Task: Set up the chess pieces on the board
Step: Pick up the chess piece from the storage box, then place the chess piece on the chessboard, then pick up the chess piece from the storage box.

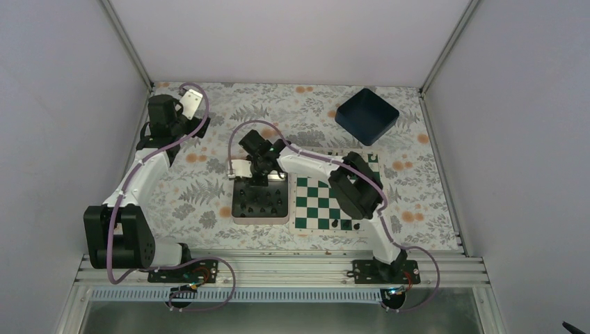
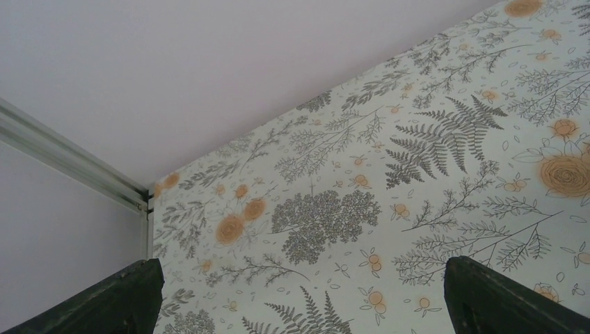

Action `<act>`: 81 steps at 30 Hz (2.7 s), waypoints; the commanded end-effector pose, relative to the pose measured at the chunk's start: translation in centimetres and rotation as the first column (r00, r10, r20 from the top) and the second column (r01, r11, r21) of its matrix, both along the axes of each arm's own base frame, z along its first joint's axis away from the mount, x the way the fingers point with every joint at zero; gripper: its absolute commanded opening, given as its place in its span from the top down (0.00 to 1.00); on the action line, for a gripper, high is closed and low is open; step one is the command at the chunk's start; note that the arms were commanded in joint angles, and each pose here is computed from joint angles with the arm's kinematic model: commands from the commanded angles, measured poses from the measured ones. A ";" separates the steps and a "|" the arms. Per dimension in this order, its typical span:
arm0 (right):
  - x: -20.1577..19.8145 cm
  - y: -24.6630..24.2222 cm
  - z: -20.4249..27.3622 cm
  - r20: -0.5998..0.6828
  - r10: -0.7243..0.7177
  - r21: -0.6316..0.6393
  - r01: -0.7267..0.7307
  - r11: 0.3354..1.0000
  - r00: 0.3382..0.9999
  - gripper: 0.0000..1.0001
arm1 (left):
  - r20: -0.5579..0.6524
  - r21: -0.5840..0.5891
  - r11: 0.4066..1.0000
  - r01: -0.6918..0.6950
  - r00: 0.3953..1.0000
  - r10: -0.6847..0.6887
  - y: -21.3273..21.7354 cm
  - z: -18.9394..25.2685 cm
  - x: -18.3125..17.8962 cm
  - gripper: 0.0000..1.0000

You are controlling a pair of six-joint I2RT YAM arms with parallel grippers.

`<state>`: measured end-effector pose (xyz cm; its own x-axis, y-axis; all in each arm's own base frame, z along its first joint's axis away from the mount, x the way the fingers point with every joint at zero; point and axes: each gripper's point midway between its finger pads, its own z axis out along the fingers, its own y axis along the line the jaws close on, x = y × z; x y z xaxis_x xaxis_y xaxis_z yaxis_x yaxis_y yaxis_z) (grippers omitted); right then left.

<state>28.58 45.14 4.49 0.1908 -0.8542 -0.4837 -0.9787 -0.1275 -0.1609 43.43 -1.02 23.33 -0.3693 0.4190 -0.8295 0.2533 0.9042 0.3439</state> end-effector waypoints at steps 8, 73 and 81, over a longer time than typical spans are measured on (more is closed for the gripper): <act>-1.6 -13.2 10.0 0.030 -0.138 -0.020 0.139 0.990 0.990 0.93 | 0.036 -0.016 1.000 0.025 0.999 -0.025 -0.5 1.4 -0.3 0.00; -11.9 -41.3 1.0 -0.004 -0.504 -0.257 0.486 0.835 0.864 0.61 | -0.002 0.004 1.000 0.007 1.000 -0.007 -0.2 0.1 0.2 0.00; -4.1 -35.9 13.4 0.028 -0.428 -0.051 0.428 0.902 0.904 0.53 | 0.010 0.001 1.000 0.009 1.000 -0.009 -0.3 0.6 0.0 0.00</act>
<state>21.08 5.35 11.80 -0.2745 -0.9091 -0.3132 -0.9277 0.3361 -0.1623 43.41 -1.00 22.93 -0.3815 0.4161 -0.8255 0.2561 0.9056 0.3381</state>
